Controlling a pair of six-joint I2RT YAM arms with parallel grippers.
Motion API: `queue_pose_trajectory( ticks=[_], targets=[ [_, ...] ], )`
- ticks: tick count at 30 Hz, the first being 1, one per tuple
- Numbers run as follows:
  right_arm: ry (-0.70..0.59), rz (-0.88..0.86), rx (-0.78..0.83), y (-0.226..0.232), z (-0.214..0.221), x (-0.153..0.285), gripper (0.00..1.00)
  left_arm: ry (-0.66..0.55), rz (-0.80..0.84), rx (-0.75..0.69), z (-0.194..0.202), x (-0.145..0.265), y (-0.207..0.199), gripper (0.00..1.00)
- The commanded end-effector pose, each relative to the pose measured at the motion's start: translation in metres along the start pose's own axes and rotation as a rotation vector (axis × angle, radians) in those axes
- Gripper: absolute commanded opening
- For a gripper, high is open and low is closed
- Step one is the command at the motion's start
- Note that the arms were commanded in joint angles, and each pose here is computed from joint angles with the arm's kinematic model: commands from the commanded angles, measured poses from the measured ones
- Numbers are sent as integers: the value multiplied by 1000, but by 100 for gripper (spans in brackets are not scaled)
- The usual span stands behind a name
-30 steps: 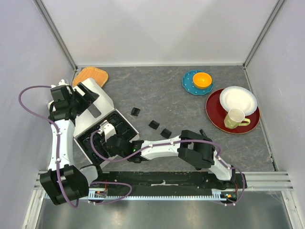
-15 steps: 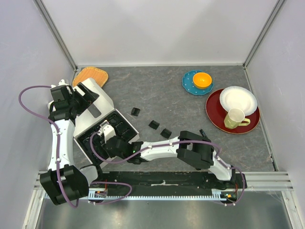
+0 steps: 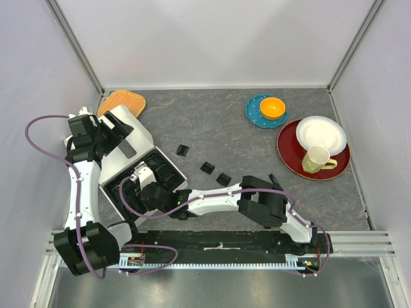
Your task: Sort the hair-cutting tools
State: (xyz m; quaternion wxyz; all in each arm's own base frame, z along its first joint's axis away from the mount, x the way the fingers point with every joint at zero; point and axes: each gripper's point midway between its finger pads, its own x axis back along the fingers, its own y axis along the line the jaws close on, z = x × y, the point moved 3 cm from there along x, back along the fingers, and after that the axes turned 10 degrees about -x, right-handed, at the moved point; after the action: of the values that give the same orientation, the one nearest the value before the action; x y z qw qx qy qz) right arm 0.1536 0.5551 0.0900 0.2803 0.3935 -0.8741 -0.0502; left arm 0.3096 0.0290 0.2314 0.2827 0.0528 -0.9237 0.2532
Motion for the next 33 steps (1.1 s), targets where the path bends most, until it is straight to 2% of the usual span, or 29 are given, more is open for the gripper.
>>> queue_pose_trajectory(
  ticks=[1, 3, 9, 12, 16, 20, 28, 33],
  targets=[
    [-27, 34, 3, 2, -25, 10, 36, -27, -11, -42, -7, 4, 2, 94],
    [-63, 22, -18, 8, -44, 20, 43, -27, -10, -42, -7, 4, 1, 94],
    [-146, 45, -69, 8, -83, 46, 53, -29, -12, -42, -7, 5, 2, 95],
    [-165, 60, -95, 1, -92, 60, 59, -29, -11, -41, -7, 5, 1, 96],
    [-170, 104, -124, -17, -99, 77, 63, -29, -11, -43, -6, 5, 2, 97],
    [-134, 178, -156, -54, -104, 102, 66, -31, 8, -46, -5, 6, -1, 100],
    [-34, 386, -252, -151, -79, 141, 70, -29, 58, -48, -1, 4, -6, 100],
    [24, 547, -344, -207, -60, 178, 72, 11, 127, -35, 6, -1, -13, 94]
  ],
)
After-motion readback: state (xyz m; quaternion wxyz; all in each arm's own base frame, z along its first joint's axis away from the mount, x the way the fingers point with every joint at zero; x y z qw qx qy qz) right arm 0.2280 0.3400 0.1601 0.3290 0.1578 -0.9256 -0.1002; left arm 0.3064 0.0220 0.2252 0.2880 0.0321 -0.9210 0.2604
